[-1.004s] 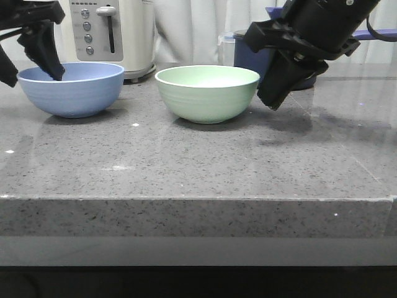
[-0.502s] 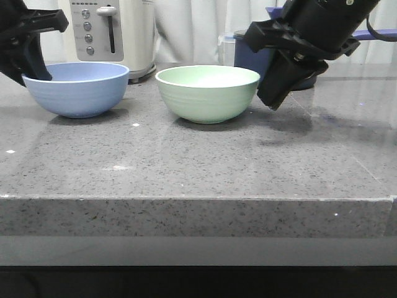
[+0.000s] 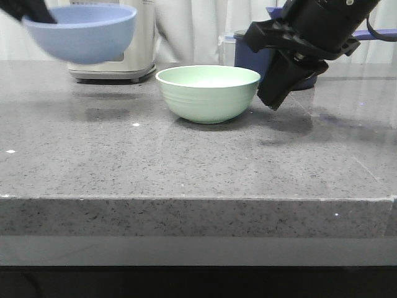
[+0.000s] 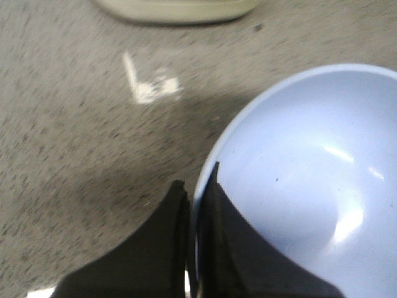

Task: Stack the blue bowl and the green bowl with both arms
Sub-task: 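Lift the blue bowl and carry it over the green bowl, then lower the blue bowl into the green bowl and open the left gripper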

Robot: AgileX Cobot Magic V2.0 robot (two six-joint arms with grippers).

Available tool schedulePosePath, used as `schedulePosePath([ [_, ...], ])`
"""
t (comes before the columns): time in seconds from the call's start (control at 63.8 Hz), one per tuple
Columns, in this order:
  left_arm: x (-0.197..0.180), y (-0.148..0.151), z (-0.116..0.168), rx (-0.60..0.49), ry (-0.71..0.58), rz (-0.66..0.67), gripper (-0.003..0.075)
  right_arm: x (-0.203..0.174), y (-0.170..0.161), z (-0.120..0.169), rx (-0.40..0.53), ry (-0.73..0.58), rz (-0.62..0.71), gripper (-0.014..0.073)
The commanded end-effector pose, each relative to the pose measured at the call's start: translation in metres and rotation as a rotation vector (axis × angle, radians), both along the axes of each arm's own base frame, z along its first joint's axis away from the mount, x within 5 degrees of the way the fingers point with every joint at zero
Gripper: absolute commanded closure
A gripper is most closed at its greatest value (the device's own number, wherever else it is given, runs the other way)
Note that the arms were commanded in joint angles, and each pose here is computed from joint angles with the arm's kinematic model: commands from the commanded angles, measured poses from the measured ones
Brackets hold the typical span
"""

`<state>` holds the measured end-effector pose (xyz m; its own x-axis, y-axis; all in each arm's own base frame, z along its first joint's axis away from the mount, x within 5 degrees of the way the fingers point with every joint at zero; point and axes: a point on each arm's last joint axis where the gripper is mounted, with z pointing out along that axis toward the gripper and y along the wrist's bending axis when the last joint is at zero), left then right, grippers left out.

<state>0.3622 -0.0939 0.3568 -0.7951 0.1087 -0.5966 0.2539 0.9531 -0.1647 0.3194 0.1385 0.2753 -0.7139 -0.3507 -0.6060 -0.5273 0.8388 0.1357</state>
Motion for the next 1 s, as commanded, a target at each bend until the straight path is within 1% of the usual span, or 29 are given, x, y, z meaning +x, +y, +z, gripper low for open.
schedulePosePath([
  [0.0,-0.014,-0.019,0.044,-0.058,-0.140,-0.057,0.0740,0.002,-0.002,0.027,0.050,-0.108,-0.022,0.0659],
  [0.188,-0.015,-0.062,0.049,-0.067,-0.145,-0.170,0.0740,0.002,-0.002,0.027,0.050,-0.108,-0.022,0.0659],
  [0.471,-0.011,-0.118,0.033,-0.056,-0.083,-0.301,0.0740,0.002,-0.002,0.027,0.050,-0.108,-0.022,0.0659],
  [0.565,-0.009,-0.127,0.027,-0.053,-0.072,-0.319,0.0740,0.002,-0.002,0.027,0.050,-0.108,-0.022,0.0659],
  [0.675,-0.005,-0.132,0.019,-0.048,-0.057,-0.322,0.0740,0.001,-0.002,0.027,0.050,-0.107,-0.021,0.0659],
  [0.816,0.000,-0.133,0.010,-0.024,-0.040,-0.321,0.0740,0.002,-0.002,0.027,0.051,-0.108,-0.022,0.0659],
  [0.988,0.002,-0.133,0.006,-0.009,-0.040,-0.317,0.0740,0.002,-0.002,0.027,0.051,-0.108,-0.022,0.0659],
])
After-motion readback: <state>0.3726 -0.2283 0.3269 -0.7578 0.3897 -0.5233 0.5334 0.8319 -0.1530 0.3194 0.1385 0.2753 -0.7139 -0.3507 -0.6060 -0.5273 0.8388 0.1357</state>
